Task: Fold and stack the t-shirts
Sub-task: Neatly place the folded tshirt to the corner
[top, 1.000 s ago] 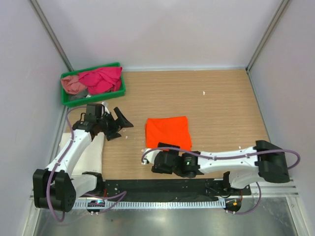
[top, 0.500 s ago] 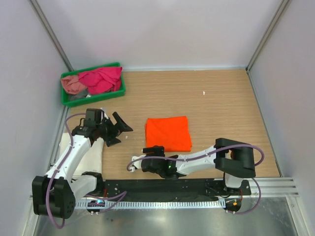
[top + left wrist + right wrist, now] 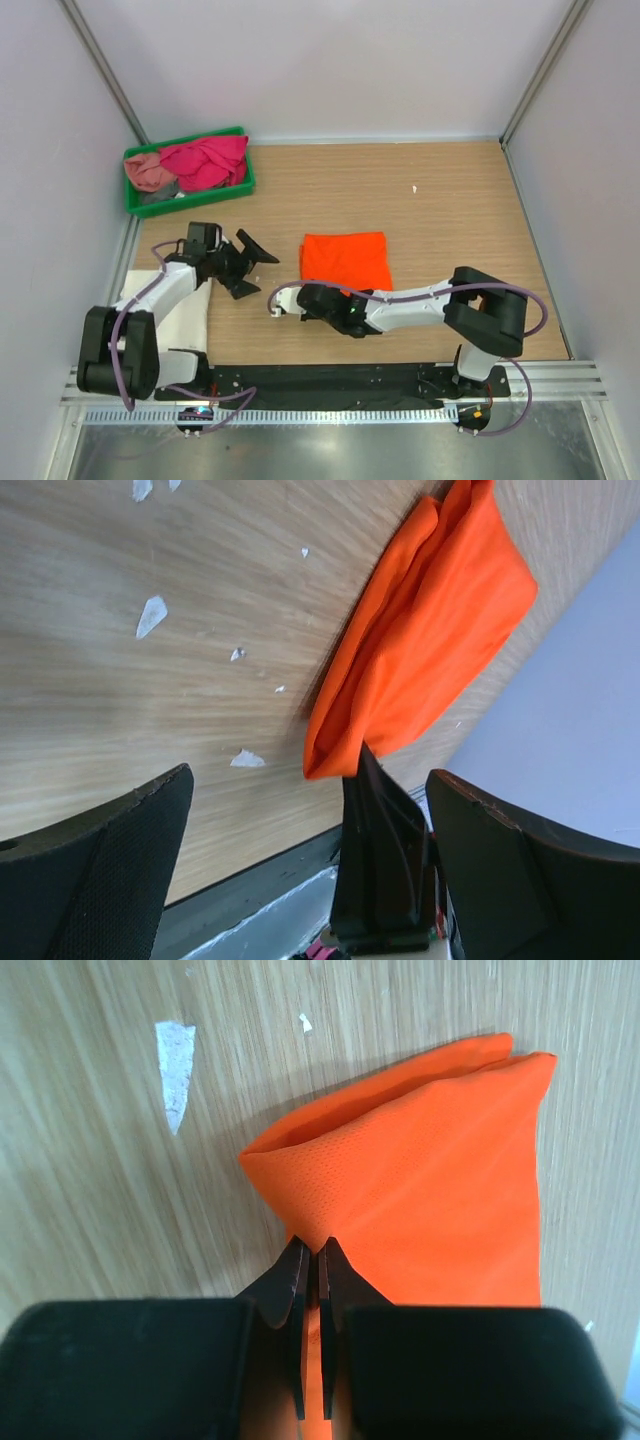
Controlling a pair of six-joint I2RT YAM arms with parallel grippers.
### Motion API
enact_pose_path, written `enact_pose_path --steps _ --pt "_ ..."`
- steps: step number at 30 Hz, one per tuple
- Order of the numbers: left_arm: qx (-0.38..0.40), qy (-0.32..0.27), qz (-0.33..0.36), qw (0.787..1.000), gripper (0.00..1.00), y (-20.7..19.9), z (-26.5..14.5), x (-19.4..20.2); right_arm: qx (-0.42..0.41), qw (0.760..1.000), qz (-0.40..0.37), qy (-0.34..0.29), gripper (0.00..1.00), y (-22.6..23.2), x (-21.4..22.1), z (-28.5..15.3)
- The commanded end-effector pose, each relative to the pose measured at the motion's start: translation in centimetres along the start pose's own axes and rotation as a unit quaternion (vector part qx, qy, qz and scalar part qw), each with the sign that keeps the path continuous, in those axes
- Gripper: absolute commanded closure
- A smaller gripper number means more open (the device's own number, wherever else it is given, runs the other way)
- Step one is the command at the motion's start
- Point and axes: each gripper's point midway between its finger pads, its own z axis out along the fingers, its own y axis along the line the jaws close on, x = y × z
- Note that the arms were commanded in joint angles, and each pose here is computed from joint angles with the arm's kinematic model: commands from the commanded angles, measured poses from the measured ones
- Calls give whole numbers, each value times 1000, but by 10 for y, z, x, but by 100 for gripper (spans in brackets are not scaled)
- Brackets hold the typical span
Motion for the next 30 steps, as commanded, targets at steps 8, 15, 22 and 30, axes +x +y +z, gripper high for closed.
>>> enact_pose_path --steps 8,15,22,30 --pt "96 36 1 995 0 -76 57 4 -44 994 45 -87 98 -31 -23 -44" --pt "104 54 -4 993 0 -88 86 18 -35 992 71 -98 99 -47 -11 -57" --pt "74 74 -65 992 1 -72 114 33 -24 990 89 -111 98 -60 -13 -60" --pt "105 75 -71 989 45 -81 140 22 -19 987 103 -121 98 -66 -17 -69"
